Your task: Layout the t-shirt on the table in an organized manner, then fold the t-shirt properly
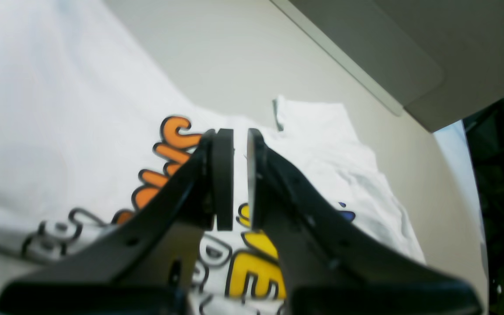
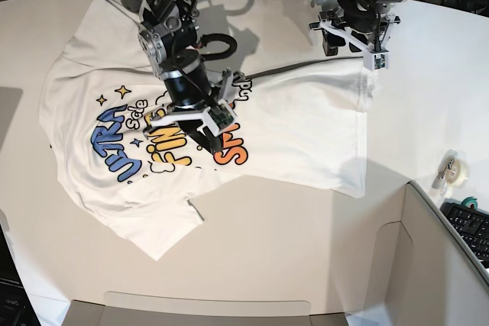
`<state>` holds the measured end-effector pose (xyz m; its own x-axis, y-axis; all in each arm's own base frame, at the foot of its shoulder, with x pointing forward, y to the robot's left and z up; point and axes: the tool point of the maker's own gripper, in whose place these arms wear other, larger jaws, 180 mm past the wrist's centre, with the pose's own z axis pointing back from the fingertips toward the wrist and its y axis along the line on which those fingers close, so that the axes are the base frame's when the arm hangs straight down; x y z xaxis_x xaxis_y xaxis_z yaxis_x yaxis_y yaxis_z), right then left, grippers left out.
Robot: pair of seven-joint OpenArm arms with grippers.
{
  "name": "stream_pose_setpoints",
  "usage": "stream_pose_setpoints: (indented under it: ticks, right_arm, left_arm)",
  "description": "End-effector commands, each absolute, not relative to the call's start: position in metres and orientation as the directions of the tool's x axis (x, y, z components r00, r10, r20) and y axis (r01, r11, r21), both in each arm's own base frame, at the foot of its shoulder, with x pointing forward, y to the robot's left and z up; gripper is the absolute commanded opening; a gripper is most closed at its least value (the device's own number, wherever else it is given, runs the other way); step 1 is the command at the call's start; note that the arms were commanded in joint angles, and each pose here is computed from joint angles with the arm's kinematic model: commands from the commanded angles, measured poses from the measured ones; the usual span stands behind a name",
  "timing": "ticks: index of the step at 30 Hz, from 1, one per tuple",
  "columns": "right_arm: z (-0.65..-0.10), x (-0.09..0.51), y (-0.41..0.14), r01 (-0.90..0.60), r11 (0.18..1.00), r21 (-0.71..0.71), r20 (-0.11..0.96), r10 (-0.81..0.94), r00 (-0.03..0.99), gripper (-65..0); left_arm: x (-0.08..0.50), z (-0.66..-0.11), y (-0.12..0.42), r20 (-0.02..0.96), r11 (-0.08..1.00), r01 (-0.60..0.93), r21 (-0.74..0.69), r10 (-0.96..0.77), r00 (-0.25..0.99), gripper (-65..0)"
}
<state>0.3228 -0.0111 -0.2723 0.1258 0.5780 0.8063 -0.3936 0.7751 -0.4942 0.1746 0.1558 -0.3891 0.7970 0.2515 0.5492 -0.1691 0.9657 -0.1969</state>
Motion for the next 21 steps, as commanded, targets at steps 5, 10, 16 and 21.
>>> stream_pose_setpoints:
  ticks: [5, 10, 16, 21]
  right_arm:
    - [-0.275, 0.340, 0.029, -0.454, 0.723, -0.521, 0.785, 0.615, 0.080, -59.7]
    - [-0.315, 0.350, 0.026, -0.490, 0.689, -0.534, 0.729, 0.669, 0.146, -59.9]
    - [-0.342, 0.352, 0.016, -0.504, 0.673, -0.541, 0.686, 0.700, 0.198, -59.9]
    - [-0.345, 0.351, 0.013, -0.505, 0.671, -0.544, 0.679, 0.705, 0.204, -59.9]
  left_arm:
    - [0.178, -0.384, 0.156, 0.563, 0.968, -0.156, -0.196, 0.241, 0.790, -33.4]
    - [0.188, -0.384, 0.164, 0.535, 0.977, -0.134, -0.167, 0.204, 0.820, -33.3]
    - [0.194, -0.380, 0.187, 0.549, 0.989, -0.111, -0.095, 0.145, 0.823, -33.1]
    - [0.206, -0.372, 0.196, 0.576, 0.994, -0.087, -0.061, 0.106, 0.810, -33.3]
